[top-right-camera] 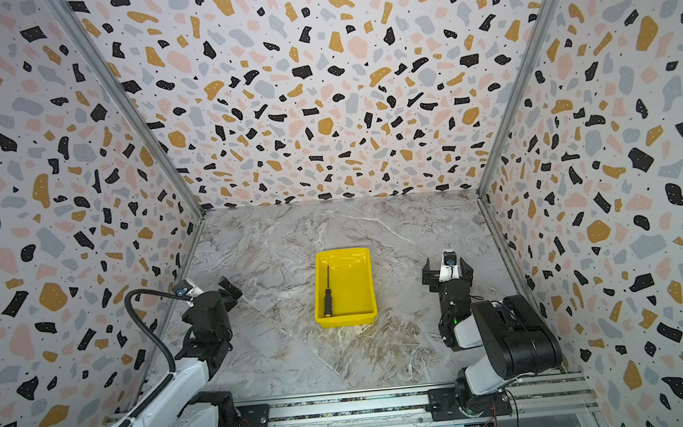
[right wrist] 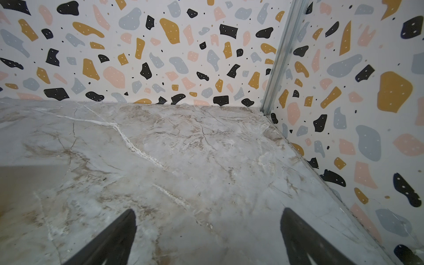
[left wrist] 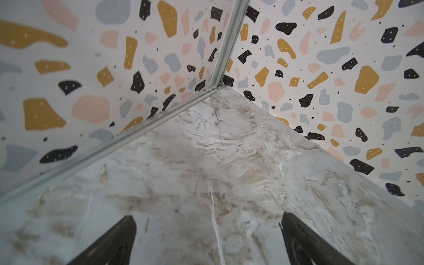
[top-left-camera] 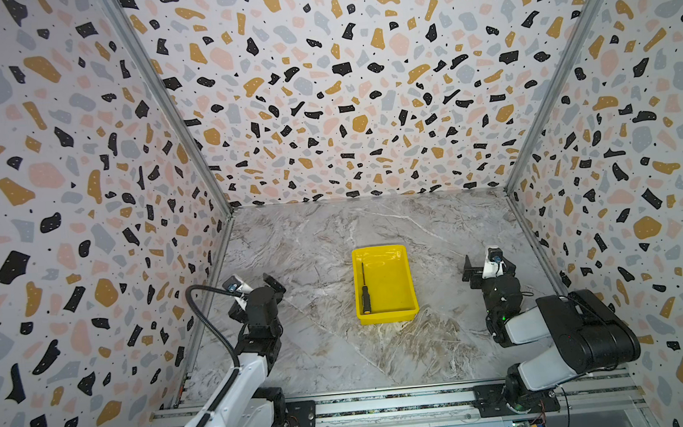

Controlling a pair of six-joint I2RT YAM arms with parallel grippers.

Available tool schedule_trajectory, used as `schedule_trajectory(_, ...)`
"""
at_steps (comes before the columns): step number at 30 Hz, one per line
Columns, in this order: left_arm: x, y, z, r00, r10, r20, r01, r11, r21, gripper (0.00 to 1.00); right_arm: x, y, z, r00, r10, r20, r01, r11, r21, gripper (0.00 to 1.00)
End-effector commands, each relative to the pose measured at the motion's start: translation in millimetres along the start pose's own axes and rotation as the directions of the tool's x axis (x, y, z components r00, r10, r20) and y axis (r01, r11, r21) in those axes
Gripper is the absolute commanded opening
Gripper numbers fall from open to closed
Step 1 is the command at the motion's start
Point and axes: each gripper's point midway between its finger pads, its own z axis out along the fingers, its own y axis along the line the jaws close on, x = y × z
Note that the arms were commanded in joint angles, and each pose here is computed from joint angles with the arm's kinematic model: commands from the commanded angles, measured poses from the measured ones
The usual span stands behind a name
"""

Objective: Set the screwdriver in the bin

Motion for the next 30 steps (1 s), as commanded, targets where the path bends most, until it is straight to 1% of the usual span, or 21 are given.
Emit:
schedule_trajectory(1, -26, -9, 15, 0.979, 0.173, 0.108, -0.168, 0.984, -0.05, 1.0, -7, 2, 3, 1.0, 0.011, 0.019, -0.011, 1.0, -0.009, 0.99)
schedule_trajectory(3, -15, -6, 23, 0.973, 0.211, 0.09, -0.204, 0.976, -0.081, 1.0, -7, 2, 3, 1.0, 0.012, 0.018, -0.011, 1.0, -0.009, 0.99)
schedule_trajectory(5, -5, -9, 22, 0.968, 0.221, 0.116, -0.22, 0.975, -0.027, 1.0, -7, 2, 3, 1.0, 0.01, 0.017, -0.01, 1.0, -0.009, 0.99)
schedule_trajectory(6, -2, -11, 17, 0.966, 0.206, 0.158, -0.211, 0.977, 0.015, 1.0, -7, 2, 3, 1.0, 0.01, 0.016, -0.01, 1.0, -0.009, 0.99)
schedule_trajectory(7, -3, -15, 14, 0.96, 0.213, 0.183, -0.225, 0.973, 0.047, 1.0, -7, 2, 3, 1.0, 0.009, 0.017, -0.009, 1.0, -0.009, 0.99)
schedule_trajectory(8, 0, -25, 14, 0.954, 0.25, 0.167, -0.269, 0.958, 0.1, 1.0, -7, 3, 2, 1.0, 0.01, 0.016, -0.01, 1.0, -0.01, 0.99)
schedule_trajectory(9, 0, -27, 13, 0.95, 0.26, 0.172, -0.28, 0.954, 0.107, 1.0, -7, 3, 3, 1.0, 0.009, 0.016, -0.009, 1.0, -0.01, 0.99)
schedule_trajectory(12, 1, -3, 8, 0.956, 0.187, 0.228, -0.198, 0.98, 0.028, 1.0, -7, 2, 3, 1.0, 0.01, 0.016, -0.01, 1.0, -0.009, 0.99)
schedule_trajectory(13, 2, -5, 7, 0.952, 0.189, 0.242, -0.205, 0.978, 0.045, 1.0, -7, 2, 3, 1.0, 0.01, 0.016, -0.01, 1.0, -0.01, 0.99)
schedule_trajectory(14, 12, -12, 8, 0.949, 0.219, 0.229, -0.245, 0.965, 0.092, 1.0, -7, 2, 3, 1.0, 0.011, 0.017, -0.01, 1.0, -0.009, 0.99)
schedule_trajectory(15, 9, -16, 7, 0.943, 0.214, 0.256, -0.249, 0.962, 0.109, 1.0, -7, 3, 2, 1.0, 0.01, 0.017, -0.009, 1.0, -0.011, 0.99)
schedule_trajectory(16, 10, -20, 8, 0.941, 0.224, 0.255, -0.261, 0.958, 0.12, 1.0, -7, 2, 2, 1.0, 0.01, 0.017, -0.01, 1.0, -0.011, 0.99)
schedule_trajectory(17, 12, -23, 11, 0.943, 0.239, 0.231, -0.272, 0.954, 0.126, 1.0, -7, 3, 3, 1.0, 0.011, 0.018, -0.01, 1.0, -0.011, 0.99)
schedule_trajectory(18, 15, -24, 14, 0.945, 0.257, 0.205, -0.285, 0.95, 0.125, 1.0, -7, 3, 3, 1.0, 0.011, 0.018, -0.011, 1.0, -0.011, 0.99)
schedule_trajectory(21, 14, -25, 13, 0.941, 0.255, 0.222, -0.288, 0.949, 0.13, 1.0, -7, 3, 4, 1.0, 0.015, 0.014, -0.014, 1.0, -0.015, 0.99)
schedule_trajectory(23, 15, -26, 14, 0.941, 0.267, 0.206, -0.297, 0.946, 0.128, 1.0, -8, 3, 5, 1.0, 0.021, 0.017, -0.021, 0.999, -0.025, 0.99)
schedule_trajectory(30, 15, -27, 14, 0.94, 0.27, 0.21, -0.299, 0.946, 0.123, 1.0, -8, 4, 5, 1.0, 0.021, 0.016, -0.02, 0.999, -0.027, 0.99)
